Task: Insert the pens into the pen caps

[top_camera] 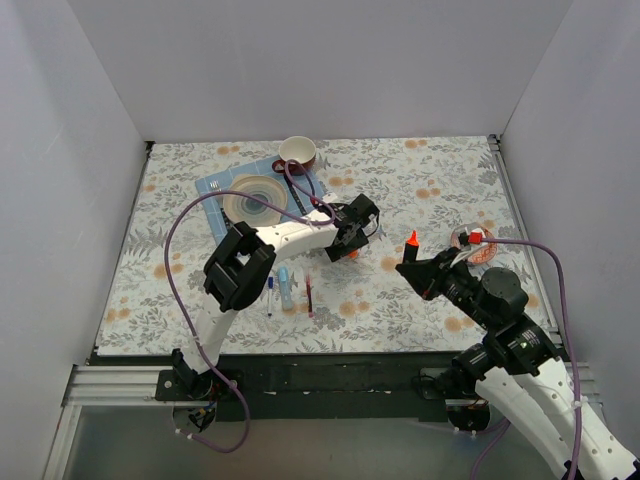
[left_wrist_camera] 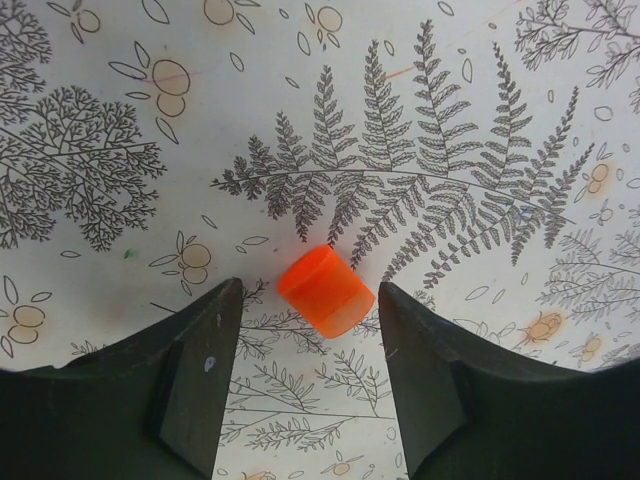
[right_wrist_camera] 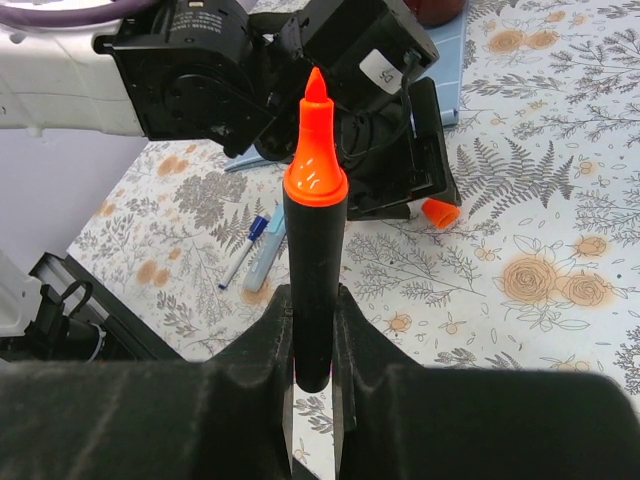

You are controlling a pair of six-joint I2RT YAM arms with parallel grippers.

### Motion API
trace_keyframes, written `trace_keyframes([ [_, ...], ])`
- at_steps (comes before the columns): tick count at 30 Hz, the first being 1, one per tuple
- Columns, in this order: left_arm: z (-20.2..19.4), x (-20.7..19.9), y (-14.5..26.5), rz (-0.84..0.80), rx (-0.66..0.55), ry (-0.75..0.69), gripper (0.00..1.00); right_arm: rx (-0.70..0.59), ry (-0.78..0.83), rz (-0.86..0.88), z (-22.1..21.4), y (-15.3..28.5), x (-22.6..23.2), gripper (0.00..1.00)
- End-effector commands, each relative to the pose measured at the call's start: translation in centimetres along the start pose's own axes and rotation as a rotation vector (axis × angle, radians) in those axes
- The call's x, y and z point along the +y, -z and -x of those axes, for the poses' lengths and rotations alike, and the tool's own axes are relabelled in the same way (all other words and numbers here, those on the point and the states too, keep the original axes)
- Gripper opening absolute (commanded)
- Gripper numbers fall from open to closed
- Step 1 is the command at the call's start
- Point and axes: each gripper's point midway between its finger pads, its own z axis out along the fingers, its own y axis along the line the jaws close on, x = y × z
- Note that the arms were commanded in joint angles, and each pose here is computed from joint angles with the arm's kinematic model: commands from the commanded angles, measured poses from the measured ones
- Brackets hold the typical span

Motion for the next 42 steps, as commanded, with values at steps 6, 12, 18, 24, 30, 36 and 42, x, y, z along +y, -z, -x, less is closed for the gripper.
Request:
trace_keyframes([
  [6,-1.1,0.1,-0.2,0.011,0.032,-0.077,0.54,-0.093,0.035,0.016,3.1,1.2,1.1,0.01],
  [12,-1.6,0.8,-0.2,0.02,0.056,-0.157,0.38,-0.095,0.034,0.02,3.3,1.4,1.3,0.01],
  [18,-2.3,1.6,0.0,0.012,0.078,-0.374,0.32,-0.099,0.025,0.03,3.5,1.5,1.6,0.01],
  [24,-2.8,4.3,0.6,0.066,0.076,-0.54,0.29,-0.1,0.017,0.043,3.6,1.7,1.9,0.01],
  [30,-3.3,6.8,1.9,0.051,0.101,-0.585,0.35,-0.085,-0.002,0.052,3.1,1.5,2.0,0.01],
  [36,-2.6,7.7,3.1,0.05,0.081,-0.601,0.48,-0.084,-0.009,0.067,3.2,1.3,2.3,0.01],
  [42,-2.1,6.5,3.5,0.018,0.068,-0.614,0.63,-0.077,-0.013,0.07,2.9,1.0,2.3,0.01],
])
